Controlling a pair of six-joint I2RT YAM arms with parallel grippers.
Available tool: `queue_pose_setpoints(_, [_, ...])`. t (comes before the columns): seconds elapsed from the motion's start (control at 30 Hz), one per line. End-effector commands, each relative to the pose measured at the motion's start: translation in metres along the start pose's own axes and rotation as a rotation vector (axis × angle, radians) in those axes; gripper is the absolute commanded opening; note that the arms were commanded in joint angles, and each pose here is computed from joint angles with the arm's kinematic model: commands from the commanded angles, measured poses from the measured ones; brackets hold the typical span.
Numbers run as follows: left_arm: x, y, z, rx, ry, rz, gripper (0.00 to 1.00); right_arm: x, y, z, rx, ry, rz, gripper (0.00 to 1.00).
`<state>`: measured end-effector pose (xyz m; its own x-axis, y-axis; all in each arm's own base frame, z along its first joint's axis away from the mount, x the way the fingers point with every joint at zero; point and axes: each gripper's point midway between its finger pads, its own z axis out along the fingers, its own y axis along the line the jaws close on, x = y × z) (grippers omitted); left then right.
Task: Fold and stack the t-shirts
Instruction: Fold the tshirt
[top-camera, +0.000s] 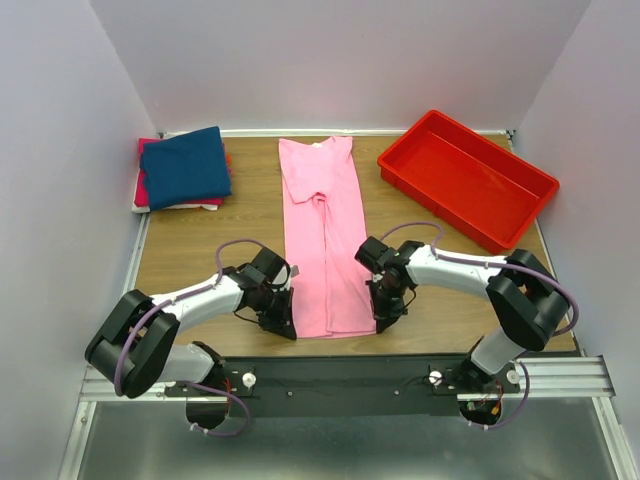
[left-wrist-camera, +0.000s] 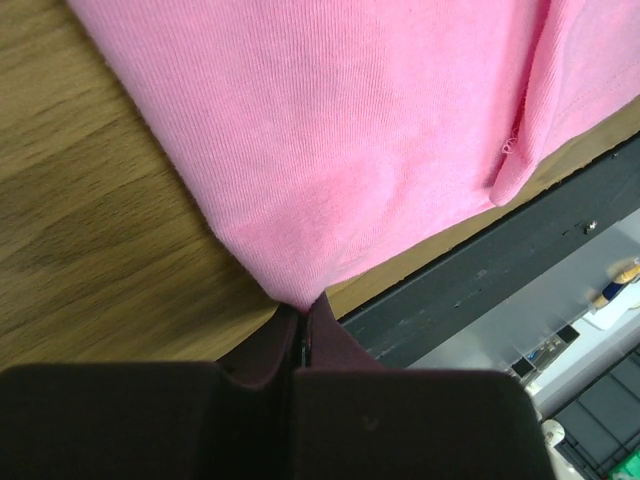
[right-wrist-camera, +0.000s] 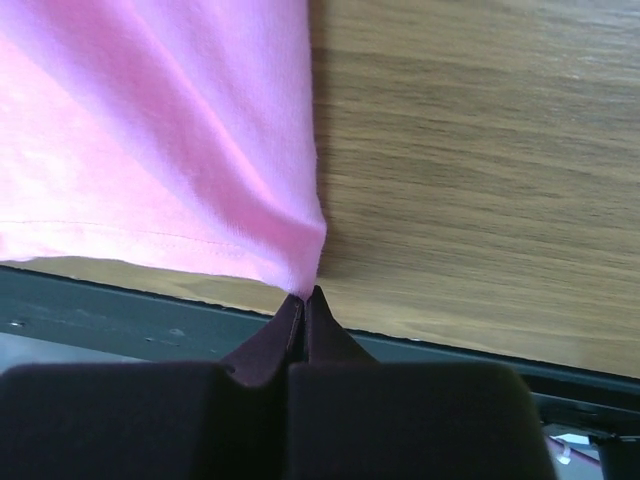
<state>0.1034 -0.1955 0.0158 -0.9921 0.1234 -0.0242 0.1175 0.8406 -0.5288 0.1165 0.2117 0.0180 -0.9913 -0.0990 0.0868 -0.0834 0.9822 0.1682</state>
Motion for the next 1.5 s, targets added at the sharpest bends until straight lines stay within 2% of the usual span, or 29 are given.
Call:
queue_pose_setpoints(0.0, [0.005,0.019,0.002,-0.085,-0.006,0.0,0.0,-0.014,0.007,-0.01,-0.019,-0.06,-0.019,0.0])
queue_pose_setpoints(0.23, [-0.003,0.009,-0.009,-0.068,-0.048,0.009,0.0,-0.017,0.017,-0.03,-0.078,-0.118,-0.017,0.01])
queue_pose_setpoints(0.53, [-0.03,-0.016,-0.037,-0.052,-0.16,0.025,0.0,-0.025,0.024,-0.055,-0.101,-0.188,0.003,0.0])
queue_pose_setpoints(0.83, [-0.076,-0.015,-0.059,-0.195,-0.263,0.087,0.0,-0.056,0.025,-0.068,-0.015,-0.262,0.001,0.01])
queue_pose_setpoints(1.23, [-0.156,-0.007,-0.078,-0.353,-0.346,0.143,0.0,-0.154,0.023,-0.09,0.082,-0.394,0.035,0.0])
queue_pose_setpoints(1.47, [-0.221,0.0,-0.081,-0.358,-0.387,0.16,0.0,-0.223,0.023,-0.087,0.117,-0.438,0.023,0.0])
